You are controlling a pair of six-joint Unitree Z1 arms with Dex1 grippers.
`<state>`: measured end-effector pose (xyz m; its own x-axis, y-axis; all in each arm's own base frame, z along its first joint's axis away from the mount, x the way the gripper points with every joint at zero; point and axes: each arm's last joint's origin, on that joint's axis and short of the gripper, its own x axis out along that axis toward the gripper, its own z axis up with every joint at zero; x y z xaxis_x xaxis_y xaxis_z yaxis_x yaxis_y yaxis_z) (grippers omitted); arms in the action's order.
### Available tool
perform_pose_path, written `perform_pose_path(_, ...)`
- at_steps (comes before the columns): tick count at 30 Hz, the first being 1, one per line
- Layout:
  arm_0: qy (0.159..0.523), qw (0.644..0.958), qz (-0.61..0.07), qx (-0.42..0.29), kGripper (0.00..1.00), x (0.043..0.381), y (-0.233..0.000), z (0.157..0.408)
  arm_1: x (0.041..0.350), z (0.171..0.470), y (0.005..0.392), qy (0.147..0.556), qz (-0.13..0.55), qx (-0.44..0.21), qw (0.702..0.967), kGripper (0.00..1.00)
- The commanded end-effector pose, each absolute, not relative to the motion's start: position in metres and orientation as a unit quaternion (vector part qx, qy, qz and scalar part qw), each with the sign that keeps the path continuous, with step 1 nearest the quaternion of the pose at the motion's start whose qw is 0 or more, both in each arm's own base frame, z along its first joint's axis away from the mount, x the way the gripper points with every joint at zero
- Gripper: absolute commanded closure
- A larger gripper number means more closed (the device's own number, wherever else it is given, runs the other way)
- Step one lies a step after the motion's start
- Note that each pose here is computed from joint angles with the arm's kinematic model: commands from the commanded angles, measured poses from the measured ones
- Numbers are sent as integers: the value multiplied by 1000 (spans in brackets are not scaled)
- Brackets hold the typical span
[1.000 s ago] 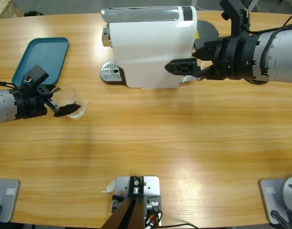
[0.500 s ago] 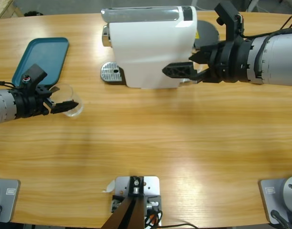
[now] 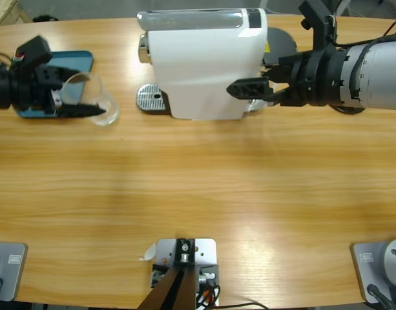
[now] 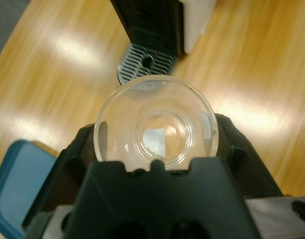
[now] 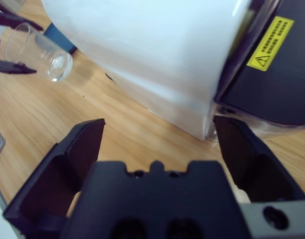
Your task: Pour coffee
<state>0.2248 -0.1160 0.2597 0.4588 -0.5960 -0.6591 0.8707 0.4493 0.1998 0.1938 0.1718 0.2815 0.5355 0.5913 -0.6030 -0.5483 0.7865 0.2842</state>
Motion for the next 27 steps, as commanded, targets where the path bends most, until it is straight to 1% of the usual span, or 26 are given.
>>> perform_pose_path(1,281,794,-466,270,1000,286,-126,237,204,268,158,378,306,42,873,0)
perform_pose_path(8,275,783,-479,287,1000,318,-143,226,214,255,163,394,304,41,866,0)
perform_pose_path(13,269,776,-501,273,1000,332,-155,220,222,252,162,394,296,38,869,0)
perform_pose_path(16,273,770,-512,267,1000,333,-160,214,225,252,162,393,294,38,870,0)
perform_pose_path(21,271,766,-516,270,1000,332,-166,213,228,249,164,397,293,37,869,0)
perform_pose_path(27,268,758,-528,274,1000,331,-183,212,227,248,162,396,286,34,872,0)
